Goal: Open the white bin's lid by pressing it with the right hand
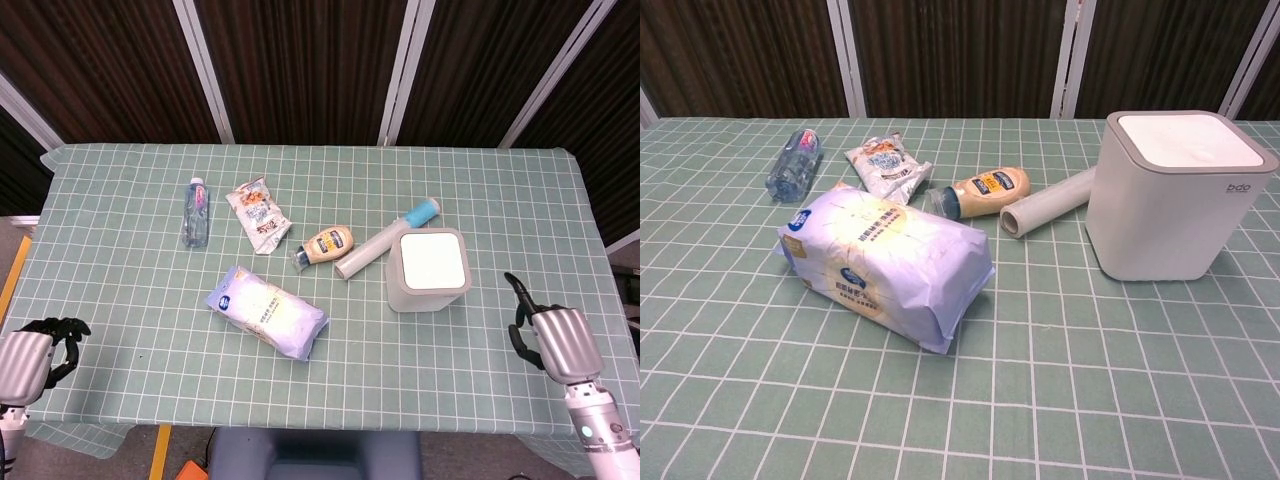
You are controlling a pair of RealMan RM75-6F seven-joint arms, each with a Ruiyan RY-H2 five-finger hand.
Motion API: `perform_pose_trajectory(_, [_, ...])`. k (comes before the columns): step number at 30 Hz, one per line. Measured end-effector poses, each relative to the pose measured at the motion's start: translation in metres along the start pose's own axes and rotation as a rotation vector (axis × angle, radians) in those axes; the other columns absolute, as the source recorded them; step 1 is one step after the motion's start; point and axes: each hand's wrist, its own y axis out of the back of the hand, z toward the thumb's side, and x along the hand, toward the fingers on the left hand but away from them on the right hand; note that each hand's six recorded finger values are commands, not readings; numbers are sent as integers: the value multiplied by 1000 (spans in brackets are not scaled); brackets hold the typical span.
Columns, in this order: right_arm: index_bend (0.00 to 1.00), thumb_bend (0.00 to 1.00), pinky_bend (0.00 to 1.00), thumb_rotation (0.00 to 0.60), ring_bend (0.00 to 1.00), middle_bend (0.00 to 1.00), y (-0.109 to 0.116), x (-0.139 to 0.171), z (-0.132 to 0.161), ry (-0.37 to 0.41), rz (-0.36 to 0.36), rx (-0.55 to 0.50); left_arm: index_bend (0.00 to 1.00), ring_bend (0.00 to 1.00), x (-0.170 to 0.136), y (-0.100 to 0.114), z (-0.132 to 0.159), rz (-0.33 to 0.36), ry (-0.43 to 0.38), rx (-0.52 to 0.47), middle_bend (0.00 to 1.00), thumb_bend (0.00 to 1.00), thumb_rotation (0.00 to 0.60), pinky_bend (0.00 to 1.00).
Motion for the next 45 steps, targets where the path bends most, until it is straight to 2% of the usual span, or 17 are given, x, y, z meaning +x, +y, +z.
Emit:
perform_pose_trajectory(4, [0,592,796,600,807,688,-1,-16,10,-5,89,40,489,498,0,0,-1,-1,1,-2,555,742,600,548])
perform_pose_trajectory(8, [0,595,796,600,807,689,-3,-32,18,-8,141,85,482,498,0,1,0,2,-1,-6,555,743,600,547])
perform_pose_trajectory(12, [0,595,796,600,807,689,-9,-48,27,-4,179,101,425,498,-1,2,0,8,-5,-13,555,742,600,547])
perform_pose_trajectory(20, [0,595,796,600,807,689,-29,-64,51,44,247,128,445,498,-1,3,-1,7,-6,-18,556,743,600,547])
perform_pose_trajectory(38, [0,595,796,600,807,689,-46,-70,55,46,285,136,452,497,-1,3,-1,8,-8,-22,557,742,600,547])
perform_pose_trajectory(45, [0,594,796,600,801,689,-41,-71,53,40,259,116,453,498,0,3,-1,7,-6,-20,557,742,600,547])
